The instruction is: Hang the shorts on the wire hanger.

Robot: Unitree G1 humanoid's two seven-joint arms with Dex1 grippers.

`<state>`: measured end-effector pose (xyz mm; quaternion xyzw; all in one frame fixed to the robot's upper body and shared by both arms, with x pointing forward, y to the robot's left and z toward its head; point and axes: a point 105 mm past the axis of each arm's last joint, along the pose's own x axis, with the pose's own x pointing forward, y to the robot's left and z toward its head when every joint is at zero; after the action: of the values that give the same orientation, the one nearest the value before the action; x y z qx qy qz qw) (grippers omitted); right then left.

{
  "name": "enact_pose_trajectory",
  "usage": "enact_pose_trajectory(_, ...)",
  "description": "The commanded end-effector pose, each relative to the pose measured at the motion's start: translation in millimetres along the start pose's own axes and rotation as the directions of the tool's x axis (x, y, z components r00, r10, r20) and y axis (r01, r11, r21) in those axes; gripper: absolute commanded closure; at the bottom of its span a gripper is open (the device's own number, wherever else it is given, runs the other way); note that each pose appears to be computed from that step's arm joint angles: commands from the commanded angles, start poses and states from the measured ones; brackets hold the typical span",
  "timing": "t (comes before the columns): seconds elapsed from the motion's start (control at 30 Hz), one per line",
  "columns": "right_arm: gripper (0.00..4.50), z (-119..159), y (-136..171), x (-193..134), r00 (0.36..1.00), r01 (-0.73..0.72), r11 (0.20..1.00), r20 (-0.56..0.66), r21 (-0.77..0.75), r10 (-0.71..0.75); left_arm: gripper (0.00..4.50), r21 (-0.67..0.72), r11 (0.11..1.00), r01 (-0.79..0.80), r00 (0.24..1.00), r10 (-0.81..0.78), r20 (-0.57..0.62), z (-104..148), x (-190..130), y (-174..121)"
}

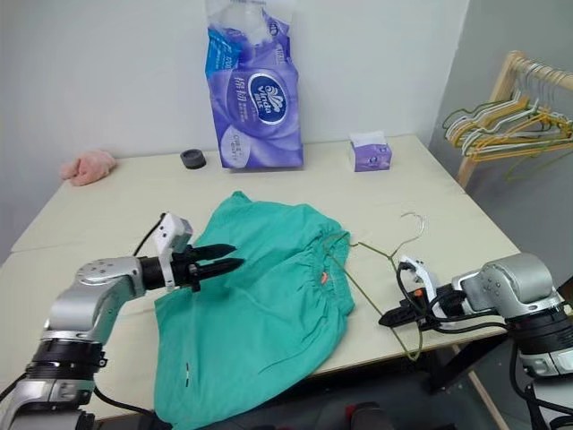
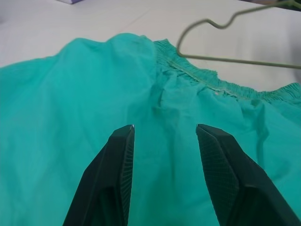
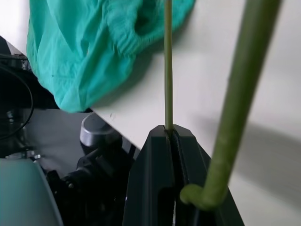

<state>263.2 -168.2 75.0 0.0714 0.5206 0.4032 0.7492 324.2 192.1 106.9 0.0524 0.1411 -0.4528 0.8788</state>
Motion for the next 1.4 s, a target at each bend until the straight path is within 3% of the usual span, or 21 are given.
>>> enact_pose_trajectory(0.03, 4.5, 24, -6, -11, 0.986, 0.168, 0.936, 0.074, -0.309, -0.152, 1.96, 0.015, 1.0, -0.023, 0.998, 0.022, 0.059, 23, 11, 6)
enact_pose_trajectory(0.27, 4.5, 39, 1, -15, 0.966, 0.246, 0.741, 0.097, -0.624, -0.239, 0.02, 0.025, 0.998, 0.05, 0.995, -0.052, 0.085, 39, 22, 2)
enact_pose_trajectory(0.57, 4.5, 46, 8, -10, 0.947, 0.26, 0.503, 0.117, -0.824, -0.298, 0.02, 0.105, 0.984, 0.145, 0.989, -0.147, 0.006, 30, 33, -8)
enact_pose_trajectory(0.77, 4.5, 52, 17, -8, 0.95, 0.242, 0.423, 0.125, -0.873, -0.287, 0.02, 0.142, 0.973, 0.182, 0.983, -0.181, -0.017, 26, 43, -15)
enact_pose_trajectory(1.23, 4.5, 52, 19, -8, 0.952, 0.226, 0.4, 0.114, -0.888, -0.284, 0.02, 0.186, 0.955, 0.231, 0.973, -0.224, -0.062, 15, 47, -24)
enact_pose_trajectory(1.37, 4.5, 40, 11, -9, 0.966, 0.198, 0.573, 0.059, -0.795, -0.252, 0.02, 0.228, 0.968, 0.103, 0.995, -0.098, -0.033, 22, 42, -1)
enact_pose_trajectory(1.4, 4.5, 33, 10, -10, 0.975, 0.173, 0.664, 0.031, -0.727, -0.22, 0.02, 0.232, 0.971, 0.05, 0.999, -0.048, -0.014, 26, 36, 10)
